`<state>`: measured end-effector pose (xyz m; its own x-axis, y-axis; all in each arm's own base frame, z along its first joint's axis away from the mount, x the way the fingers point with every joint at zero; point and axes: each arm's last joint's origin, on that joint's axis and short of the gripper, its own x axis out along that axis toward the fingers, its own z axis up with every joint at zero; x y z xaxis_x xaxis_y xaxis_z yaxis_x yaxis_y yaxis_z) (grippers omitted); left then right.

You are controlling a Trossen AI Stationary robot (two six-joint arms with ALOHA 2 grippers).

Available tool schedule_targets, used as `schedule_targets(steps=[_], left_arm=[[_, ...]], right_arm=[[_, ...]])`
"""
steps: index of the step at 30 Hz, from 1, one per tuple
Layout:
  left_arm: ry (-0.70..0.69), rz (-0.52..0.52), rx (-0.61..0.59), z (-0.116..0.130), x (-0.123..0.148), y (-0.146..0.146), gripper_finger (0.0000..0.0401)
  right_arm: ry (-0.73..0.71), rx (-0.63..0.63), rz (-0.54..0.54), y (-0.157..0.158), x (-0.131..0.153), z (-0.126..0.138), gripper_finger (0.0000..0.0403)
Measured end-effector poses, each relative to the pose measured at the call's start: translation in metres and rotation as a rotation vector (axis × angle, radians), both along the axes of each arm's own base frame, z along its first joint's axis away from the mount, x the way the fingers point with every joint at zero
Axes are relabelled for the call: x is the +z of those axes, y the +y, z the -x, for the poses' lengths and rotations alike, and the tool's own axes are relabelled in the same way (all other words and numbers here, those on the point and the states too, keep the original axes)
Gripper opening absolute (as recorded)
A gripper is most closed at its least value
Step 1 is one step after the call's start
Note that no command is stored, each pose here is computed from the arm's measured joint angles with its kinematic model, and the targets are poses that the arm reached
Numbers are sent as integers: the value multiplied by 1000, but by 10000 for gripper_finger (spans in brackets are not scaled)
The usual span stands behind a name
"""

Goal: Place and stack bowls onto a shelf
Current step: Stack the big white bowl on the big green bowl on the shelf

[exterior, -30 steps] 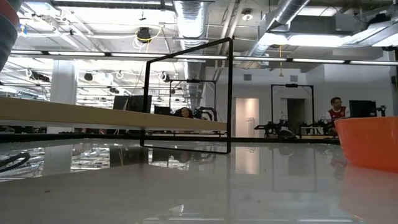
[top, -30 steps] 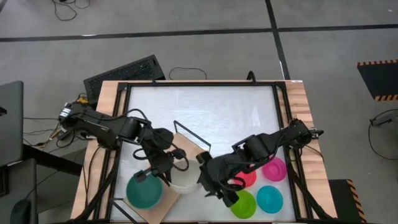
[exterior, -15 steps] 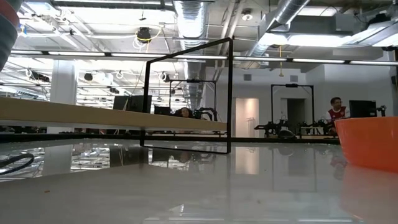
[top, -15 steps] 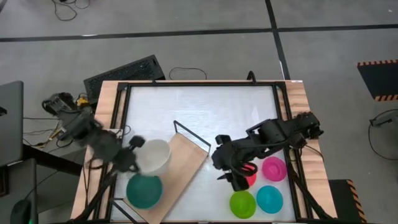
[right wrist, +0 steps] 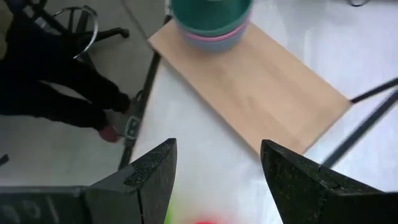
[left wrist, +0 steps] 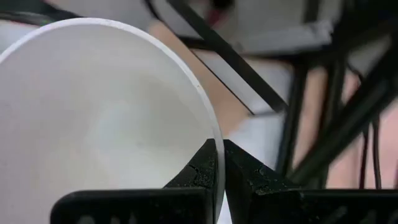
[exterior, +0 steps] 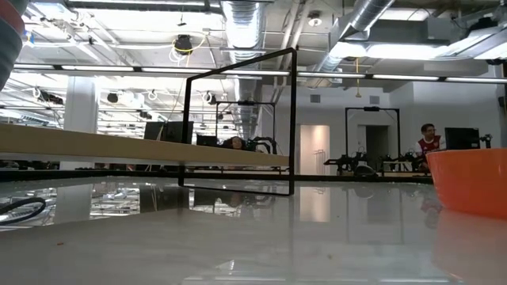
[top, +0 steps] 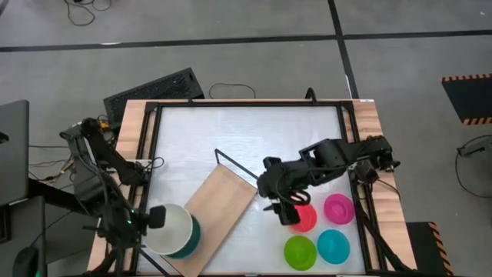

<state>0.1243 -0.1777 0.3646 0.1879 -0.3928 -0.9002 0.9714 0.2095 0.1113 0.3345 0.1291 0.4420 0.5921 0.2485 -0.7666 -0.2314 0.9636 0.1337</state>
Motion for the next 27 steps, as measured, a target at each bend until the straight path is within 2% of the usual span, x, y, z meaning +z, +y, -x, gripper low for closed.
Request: schedule_targets(steps=[3, 7, 15, 21, 27], left_arm=[[1, -66, -131, -1, -6, -1, 0], [-96, -131, -272, -2, -6, 1, 0], [-151, -163, -372, -8, -15, 3, 0], [-230, -136, -415, -7, -26, 7, 0], [-232, -98, -415, -10, -31, 8, 0]], right_arm=[[0, -11, 1, -4, 0, -1, 260], [0, -14, 0, -5, 0, -2, 260], [3, -44, -8, -6, 0, -2, 260], [2, -48, -4, -6, 0, -3, 260], [1, -55, -2, -8, 0, -3, 260]])
